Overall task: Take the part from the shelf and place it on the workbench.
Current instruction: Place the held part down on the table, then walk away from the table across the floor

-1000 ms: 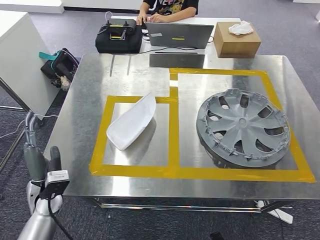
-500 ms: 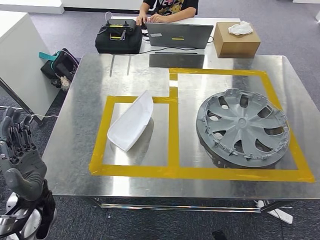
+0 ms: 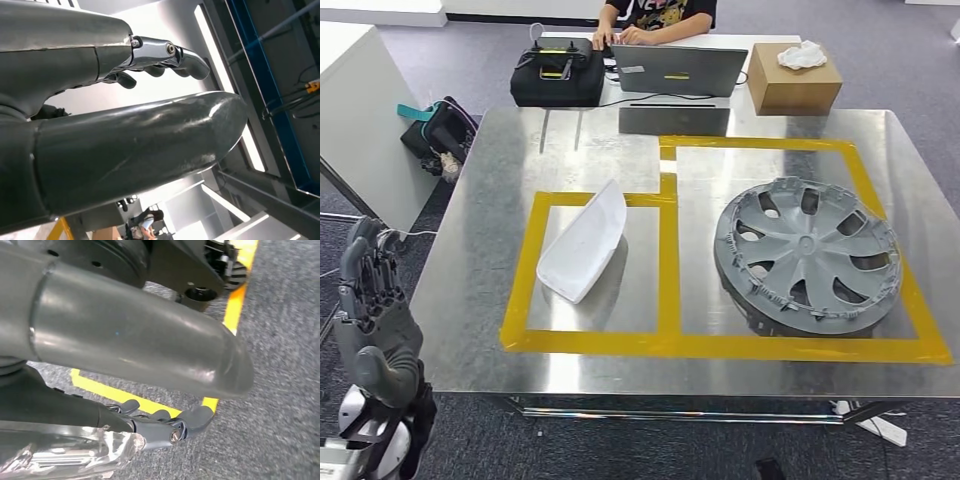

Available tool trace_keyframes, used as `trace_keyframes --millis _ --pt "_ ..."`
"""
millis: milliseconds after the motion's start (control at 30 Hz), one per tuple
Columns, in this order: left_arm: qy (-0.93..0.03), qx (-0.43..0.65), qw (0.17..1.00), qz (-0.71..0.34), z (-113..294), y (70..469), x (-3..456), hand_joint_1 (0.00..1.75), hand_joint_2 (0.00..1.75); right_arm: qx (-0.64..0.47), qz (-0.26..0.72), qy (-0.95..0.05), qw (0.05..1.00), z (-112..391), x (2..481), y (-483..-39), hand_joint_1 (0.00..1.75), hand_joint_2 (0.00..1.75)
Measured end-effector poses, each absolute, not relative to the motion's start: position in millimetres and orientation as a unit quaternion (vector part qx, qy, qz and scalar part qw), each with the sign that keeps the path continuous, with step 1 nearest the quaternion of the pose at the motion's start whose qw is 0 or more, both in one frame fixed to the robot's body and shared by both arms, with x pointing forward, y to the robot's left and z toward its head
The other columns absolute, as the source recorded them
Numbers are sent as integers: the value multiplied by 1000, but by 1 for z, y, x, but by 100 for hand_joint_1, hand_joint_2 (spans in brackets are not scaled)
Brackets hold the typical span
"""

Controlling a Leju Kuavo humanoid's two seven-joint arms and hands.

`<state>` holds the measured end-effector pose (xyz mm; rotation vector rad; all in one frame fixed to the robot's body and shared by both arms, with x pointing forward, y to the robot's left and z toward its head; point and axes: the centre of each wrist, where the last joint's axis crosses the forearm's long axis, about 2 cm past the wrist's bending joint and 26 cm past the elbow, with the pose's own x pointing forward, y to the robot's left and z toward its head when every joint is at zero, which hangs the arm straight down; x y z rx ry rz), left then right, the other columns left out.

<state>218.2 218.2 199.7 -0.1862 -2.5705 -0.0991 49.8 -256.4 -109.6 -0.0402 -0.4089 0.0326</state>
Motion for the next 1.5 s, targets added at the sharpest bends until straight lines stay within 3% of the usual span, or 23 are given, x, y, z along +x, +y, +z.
trace_keyframes --millis 200,1500 --pt "-958 -79 272 -33 203 217 222 0 0 -25 -20 -203 979 -109 57 -259 0 0" --pt "-948 -90 305 -26 188 222 211 0 0 -39 -6 -186 982 -110 49 -273 0 0"
